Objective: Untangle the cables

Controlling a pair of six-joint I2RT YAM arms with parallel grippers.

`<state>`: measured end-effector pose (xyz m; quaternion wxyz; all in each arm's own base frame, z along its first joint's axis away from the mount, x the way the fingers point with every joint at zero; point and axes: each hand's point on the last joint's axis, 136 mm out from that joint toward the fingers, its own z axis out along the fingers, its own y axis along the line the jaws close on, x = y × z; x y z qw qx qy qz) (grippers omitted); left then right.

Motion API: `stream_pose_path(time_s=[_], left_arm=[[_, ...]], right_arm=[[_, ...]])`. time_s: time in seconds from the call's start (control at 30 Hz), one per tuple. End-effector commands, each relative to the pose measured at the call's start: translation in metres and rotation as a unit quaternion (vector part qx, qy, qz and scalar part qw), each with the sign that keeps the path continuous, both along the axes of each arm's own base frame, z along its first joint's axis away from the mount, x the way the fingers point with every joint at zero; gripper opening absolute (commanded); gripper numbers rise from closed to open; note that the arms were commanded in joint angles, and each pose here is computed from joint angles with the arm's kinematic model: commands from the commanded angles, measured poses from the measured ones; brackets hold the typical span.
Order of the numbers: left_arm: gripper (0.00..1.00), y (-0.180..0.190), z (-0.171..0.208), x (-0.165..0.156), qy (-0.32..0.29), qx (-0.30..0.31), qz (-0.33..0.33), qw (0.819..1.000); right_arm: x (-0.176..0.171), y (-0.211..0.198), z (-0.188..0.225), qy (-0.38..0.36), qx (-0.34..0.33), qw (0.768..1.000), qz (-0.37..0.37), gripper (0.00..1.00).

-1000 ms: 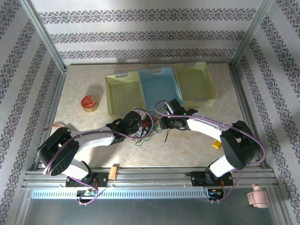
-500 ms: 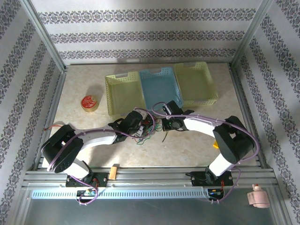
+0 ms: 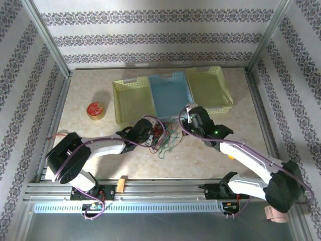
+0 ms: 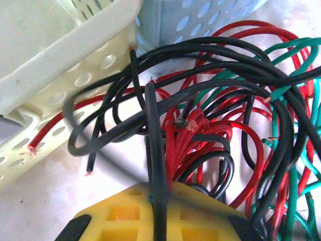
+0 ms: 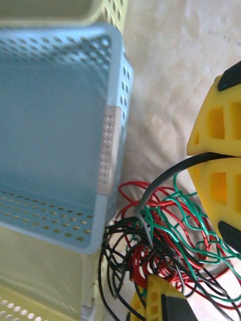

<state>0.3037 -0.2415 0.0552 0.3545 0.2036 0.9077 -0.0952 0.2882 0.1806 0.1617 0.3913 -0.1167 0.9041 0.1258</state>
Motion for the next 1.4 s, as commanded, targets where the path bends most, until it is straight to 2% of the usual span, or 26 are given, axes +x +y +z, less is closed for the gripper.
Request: stream_pose_path(time_s=[0.0, 0.27, 0.53, 0.7, 0.83, 0.97, 1.13, 1.37], left_arm=[[0.0, 0.029, -0.029, -0.014, 0.045, 0.052, 0.026, 0.997], [0.0, 0.043, -0.031, -0.023, 0.051, 0.056, 0.049, 0.996], [0.0, 0.038, -0.029, -0.023, 0.048, 0.044, 0.038, 0.997], [0.0, 0.033, -0.023, -0.02, 0.033, 0.028, 0.033, 0.999], [0.0, 0.024, -0.009, -0.022, 0.009, -0.006, 0.005, 1.0], [0.0, 0.022, 0.006, -0.017, -0.015, -0.022, 0.01, 1.0], [0.0, 0.017, 0.02, -0.014, -0.037, -0.047, 0.007, 0.998], [0.0, 0.021, 0.022, -0.015, -0.041, -0.048, 0.013, 0.998]], right_arm=[[0.01, -0.019, 0.031, -0.059, -0.03, 0.997, -0.031, 0.0], [0.024, -0.07, 0.108, -0.161, -0.027, 0.978, -0.128, 0.0], [0.045, -0.128, 0.199, -0.227, 0.055, 0.95, -0.206, 0.0], [0.07, -0.159, 0.222, -0.232, 0.038, 0.94, -0.248, 0.0], [0.094, -0.177, 0.221, -0.219, 0.051, 0.936, -0.272, 0.0], [0.121, -0.186, 0.199, -0.189, 0.04, 0.938, -0.288, 0.0], [0.161, -0.194, 0.154, -0.134, 0.043, 0.943, -0.3, 0.0], [0.205, -0.197, 0.079, -0.059, 0.026, 0.949, -0.31, 0.0]])
